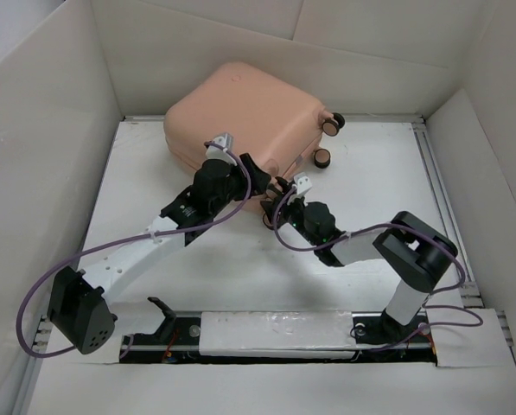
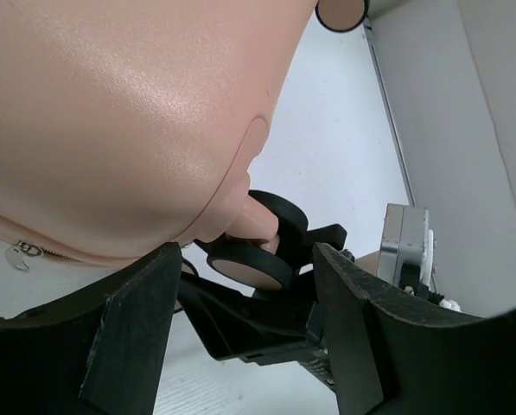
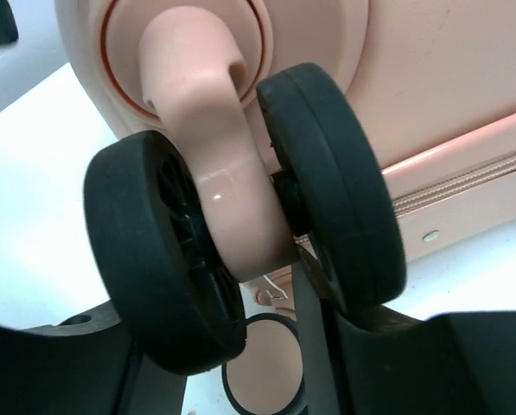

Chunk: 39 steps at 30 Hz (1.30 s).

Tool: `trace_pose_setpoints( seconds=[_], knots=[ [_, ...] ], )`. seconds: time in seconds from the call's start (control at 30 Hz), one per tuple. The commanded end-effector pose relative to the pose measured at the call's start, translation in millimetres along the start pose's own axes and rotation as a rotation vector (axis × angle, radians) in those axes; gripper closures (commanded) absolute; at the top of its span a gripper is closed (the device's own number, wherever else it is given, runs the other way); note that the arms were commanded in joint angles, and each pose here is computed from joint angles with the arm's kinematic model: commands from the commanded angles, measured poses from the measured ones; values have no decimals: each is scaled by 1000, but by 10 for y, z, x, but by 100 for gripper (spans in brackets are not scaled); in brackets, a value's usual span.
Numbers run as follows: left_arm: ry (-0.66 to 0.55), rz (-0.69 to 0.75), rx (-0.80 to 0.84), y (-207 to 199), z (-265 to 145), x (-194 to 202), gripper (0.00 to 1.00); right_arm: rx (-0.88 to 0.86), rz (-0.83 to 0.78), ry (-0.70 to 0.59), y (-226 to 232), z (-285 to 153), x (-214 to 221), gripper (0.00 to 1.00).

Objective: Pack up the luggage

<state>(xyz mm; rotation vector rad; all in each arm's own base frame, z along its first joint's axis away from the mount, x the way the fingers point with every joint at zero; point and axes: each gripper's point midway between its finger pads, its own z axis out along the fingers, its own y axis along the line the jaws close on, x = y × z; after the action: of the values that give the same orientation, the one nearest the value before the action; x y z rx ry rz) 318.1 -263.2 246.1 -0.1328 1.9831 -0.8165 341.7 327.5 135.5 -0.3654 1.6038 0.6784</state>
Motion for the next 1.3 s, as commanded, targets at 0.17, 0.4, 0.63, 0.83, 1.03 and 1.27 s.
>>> trace_pose_setpoints(
  seconds=[0.17,0.4,0.63,0.83,1.03,1.27],
  knots=[
    [-88,9,-68,118,-63,-182,37,-42,27,-100,291,110,-221,55],
    [-91,-3,-65,124,-29,-163,38,23,24,-128,203,197,-327,79],
    [-79,18,-61,56,61,-204,39,6,37,-174,308,196,-471,100],
    [-51,28,-35,-61,210,-209,43,-52,36,-187,540,103,-484,100],
    [41,10,66,-228,365,-150,47,-306,57,-197,1351,48,-346,100],
    [159,13,177,-455,325,-122,47,-547,110,-196,2004,72,-198,100]
  ],
)
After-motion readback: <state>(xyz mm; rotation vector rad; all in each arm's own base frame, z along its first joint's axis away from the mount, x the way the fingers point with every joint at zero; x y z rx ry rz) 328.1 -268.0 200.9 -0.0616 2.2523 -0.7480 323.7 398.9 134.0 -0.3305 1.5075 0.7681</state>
